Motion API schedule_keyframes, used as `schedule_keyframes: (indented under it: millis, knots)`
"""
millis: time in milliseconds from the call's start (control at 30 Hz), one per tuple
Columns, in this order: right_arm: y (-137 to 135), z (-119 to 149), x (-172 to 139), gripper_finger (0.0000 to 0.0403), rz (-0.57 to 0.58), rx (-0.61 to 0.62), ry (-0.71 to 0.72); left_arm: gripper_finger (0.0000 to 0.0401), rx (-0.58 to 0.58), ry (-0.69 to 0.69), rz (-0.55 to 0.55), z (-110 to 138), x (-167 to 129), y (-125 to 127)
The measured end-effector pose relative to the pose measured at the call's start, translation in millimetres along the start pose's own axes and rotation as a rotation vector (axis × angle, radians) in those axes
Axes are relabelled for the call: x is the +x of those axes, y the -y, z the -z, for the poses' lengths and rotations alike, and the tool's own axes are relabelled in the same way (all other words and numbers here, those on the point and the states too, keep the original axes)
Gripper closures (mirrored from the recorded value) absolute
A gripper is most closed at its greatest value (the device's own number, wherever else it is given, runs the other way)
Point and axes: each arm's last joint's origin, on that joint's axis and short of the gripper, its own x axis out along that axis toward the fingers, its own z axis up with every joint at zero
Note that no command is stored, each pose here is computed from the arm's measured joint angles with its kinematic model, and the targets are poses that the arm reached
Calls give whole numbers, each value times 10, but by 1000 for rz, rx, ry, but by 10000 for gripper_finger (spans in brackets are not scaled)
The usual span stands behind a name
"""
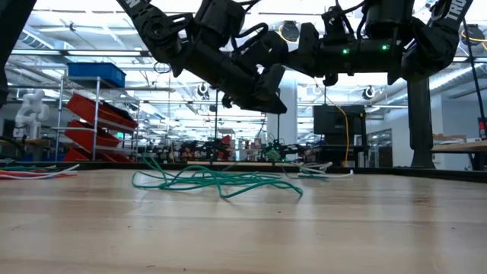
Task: Coil cords
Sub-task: Coil the green wire onto the spool
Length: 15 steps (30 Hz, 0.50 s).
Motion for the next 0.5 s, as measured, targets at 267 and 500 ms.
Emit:
schedule_keyframes:
  millis: [267,500]
  knots:
    - [1,0,0,403,5,-6,0,311,8,-25,-39,27,-4,-2]
    - [-33,-3,-24,403,72,-82,-11,311,61,-65,-85,60,-22,-1]
